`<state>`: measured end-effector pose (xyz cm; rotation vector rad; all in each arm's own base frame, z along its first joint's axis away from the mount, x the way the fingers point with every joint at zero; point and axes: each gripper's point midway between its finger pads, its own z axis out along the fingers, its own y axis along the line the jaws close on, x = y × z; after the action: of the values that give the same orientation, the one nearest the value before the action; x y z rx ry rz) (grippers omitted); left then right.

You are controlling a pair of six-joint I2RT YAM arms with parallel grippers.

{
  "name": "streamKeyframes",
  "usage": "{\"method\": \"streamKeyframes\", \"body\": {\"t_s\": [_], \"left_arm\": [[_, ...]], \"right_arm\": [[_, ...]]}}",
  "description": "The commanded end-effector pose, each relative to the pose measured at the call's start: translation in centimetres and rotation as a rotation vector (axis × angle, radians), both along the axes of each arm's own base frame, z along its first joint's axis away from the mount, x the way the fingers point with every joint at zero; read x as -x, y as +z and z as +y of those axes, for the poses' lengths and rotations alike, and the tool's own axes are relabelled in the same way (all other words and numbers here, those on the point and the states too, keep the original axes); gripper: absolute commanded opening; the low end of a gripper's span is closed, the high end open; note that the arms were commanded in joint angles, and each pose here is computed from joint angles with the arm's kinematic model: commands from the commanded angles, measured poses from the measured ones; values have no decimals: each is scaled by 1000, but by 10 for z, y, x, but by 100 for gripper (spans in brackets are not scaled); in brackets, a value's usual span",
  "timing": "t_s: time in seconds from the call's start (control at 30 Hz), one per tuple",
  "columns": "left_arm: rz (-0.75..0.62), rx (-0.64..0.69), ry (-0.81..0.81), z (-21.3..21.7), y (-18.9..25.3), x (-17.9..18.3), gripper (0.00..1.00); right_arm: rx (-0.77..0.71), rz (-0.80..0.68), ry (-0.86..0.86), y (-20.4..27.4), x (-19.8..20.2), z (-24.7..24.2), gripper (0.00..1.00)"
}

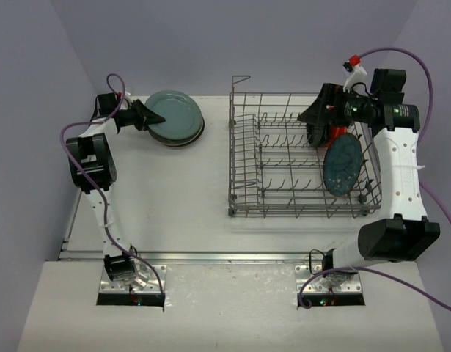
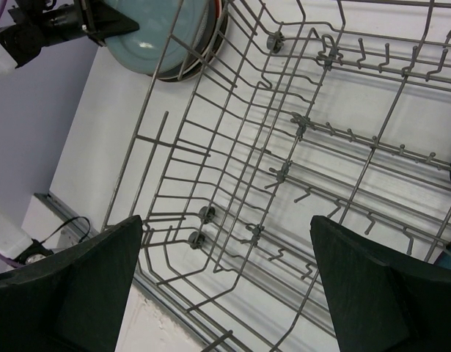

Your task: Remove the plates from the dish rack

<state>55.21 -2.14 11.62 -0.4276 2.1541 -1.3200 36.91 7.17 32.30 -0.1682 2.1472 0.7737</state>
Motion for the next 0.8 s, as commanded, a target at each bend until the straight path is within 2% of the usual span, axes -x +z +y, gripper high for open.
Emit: {"method": "streamKeyframes", "body": {"t_s": [0.0,0.07,0.27,0.43,0.53,0.6,0.67,0.77], "left_arm": [[-133,40,-82,-16,38,-3,20],[-125,29,-72,-14,34,-3,25],[-97,-21,-49,-12,21,-5,29],[-101,-102,-23,-2,21,-7,51],[-120,-196,6,12,24,-9,71],[-120,-232,24,18,28,-9,77],[-132,-283,44,27,33,-9,88],[-147,-377,76,41,38,-12,94]], "right_arm": [[25,-37,23,8,-2,-1,95],[32,-34,25,6,-1,-2,95],[33,-26,35,2,-1,-1,95],[42,-30,47,3,-3,-2,95],[42,-36,56,4,-4,-1,95],[41,-34,59,3,-5,-1,95],[38,-32,65,2,-6,0,95],[43,-34,65,1,-8,-1,95]]}}
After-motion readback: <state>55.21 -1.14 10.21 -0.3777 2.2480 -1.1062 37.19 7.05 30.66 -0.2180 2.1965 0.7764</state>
